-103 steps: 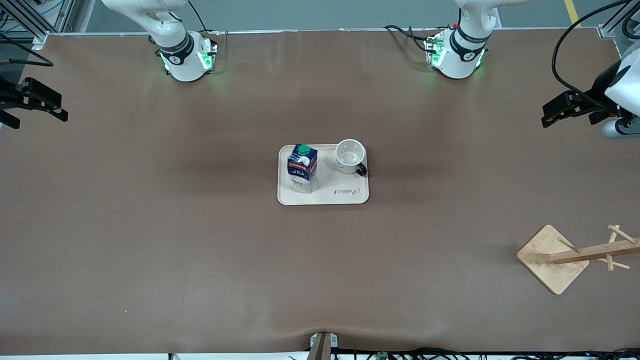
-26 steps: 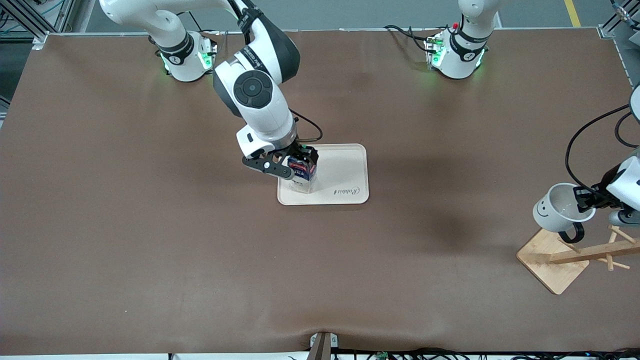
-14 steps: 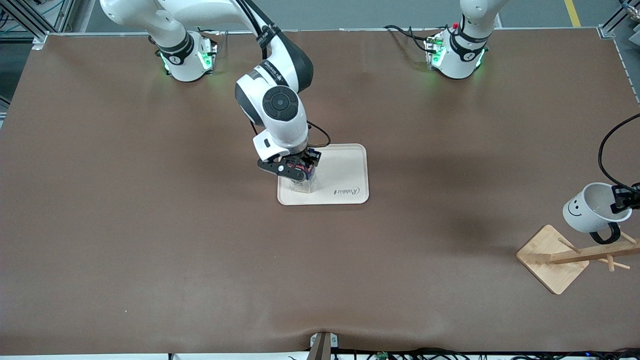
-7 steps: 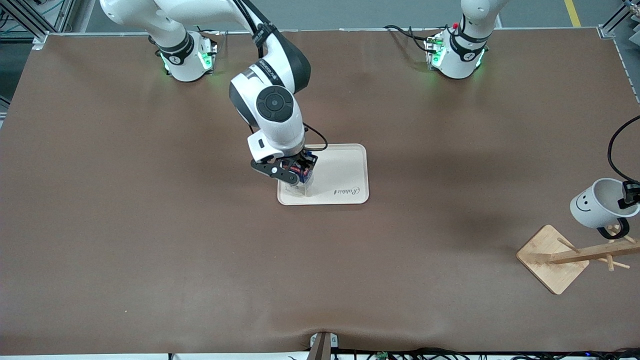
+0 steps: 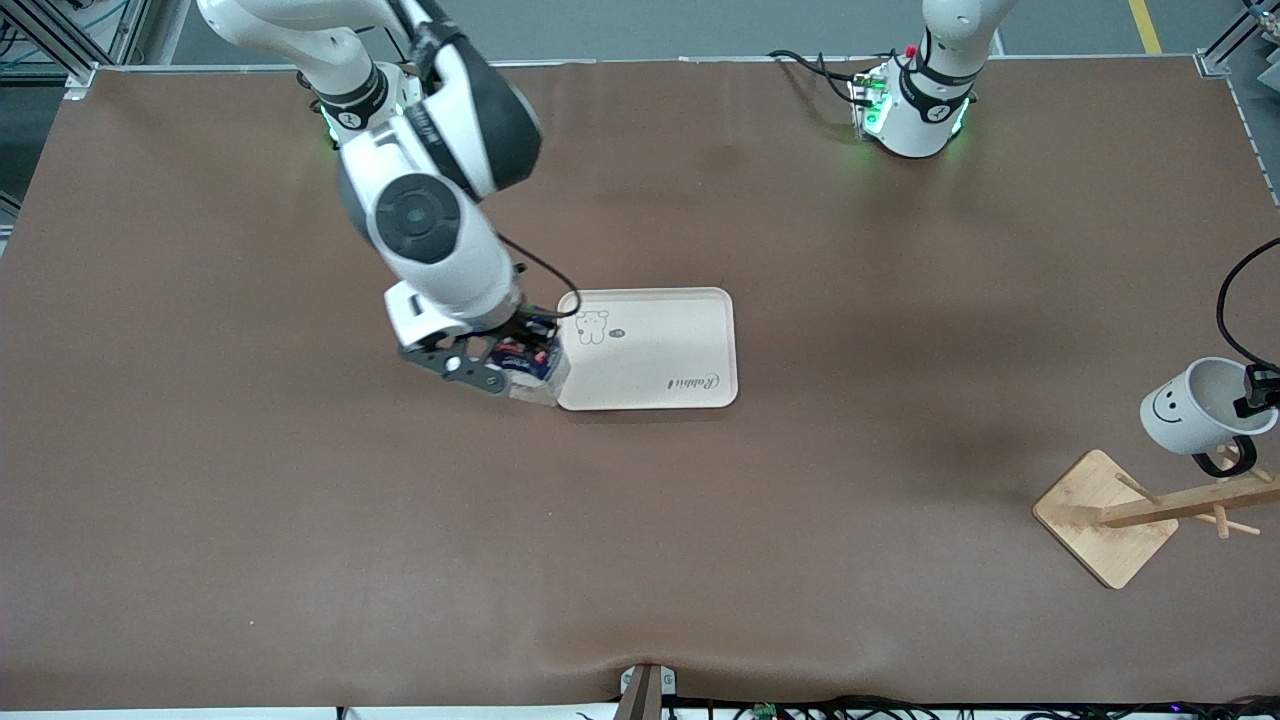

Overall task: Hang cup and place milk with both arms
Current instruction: 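Lift the milk carton off the tray and move it beside the tray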

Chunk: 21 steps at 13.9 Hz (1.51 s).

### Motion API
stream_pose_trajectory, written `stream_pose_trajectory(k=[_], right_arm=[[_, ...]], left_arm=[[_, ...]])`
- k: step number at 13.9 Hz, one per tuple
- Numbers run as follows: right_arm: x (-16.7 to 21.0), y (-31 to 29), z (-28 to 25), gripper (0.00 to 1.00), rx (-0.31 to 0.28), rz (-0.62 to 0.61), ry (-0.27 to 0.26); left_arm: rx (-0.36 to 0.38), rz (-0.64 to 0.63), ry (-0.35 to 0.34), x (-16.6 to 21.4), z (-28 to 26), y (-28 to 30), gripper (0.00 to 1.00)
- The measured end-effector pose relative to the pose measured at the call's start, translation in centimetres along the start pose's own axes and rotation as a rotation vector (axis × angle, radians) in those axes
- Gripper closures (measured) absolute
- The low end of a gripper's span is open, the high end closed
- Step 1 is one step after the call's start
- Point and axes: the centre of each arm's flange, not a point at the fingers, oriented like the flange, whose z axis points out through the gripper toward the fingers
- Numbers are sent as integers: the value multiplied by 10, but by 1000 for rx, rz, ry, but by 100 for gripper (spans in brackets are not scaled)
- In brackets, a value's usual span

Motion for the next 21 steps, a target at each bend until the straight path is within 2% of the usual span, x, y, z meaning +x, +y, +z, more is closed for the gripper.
stream_pose_trajectory(k=[3, 4, 10, 12, 13, 17, 21], right_arm=[[30, 52, 8, 42, -15, -59, -33], [40, 69, 11, 42, -18, -83, -44], [102, 174, 33, 42, -15, -196, -106], [120, 207, 35, 42, -20, -232, -109], [129, 226, 37, 42, -30, -255, -108], [158, 300, 50, 42, -34, -305, -121], [166, 335, 78, 42, -103, -311, -94]], left_arm=[[-4, -1, 2, 1, 2, -1, 93], [-5, 0, 0, 1, 3, -1, 87], [-10, -4, -2, 2, 3, 4, 27], [-20, -20, -19, 4, -5, 19, 7], [-22, -29, -31, 4, -12, 30, 0], [-4, -71, -78, -4, -46, 69, 0], [27, -78, -89, -13, -79, 103, 0]])
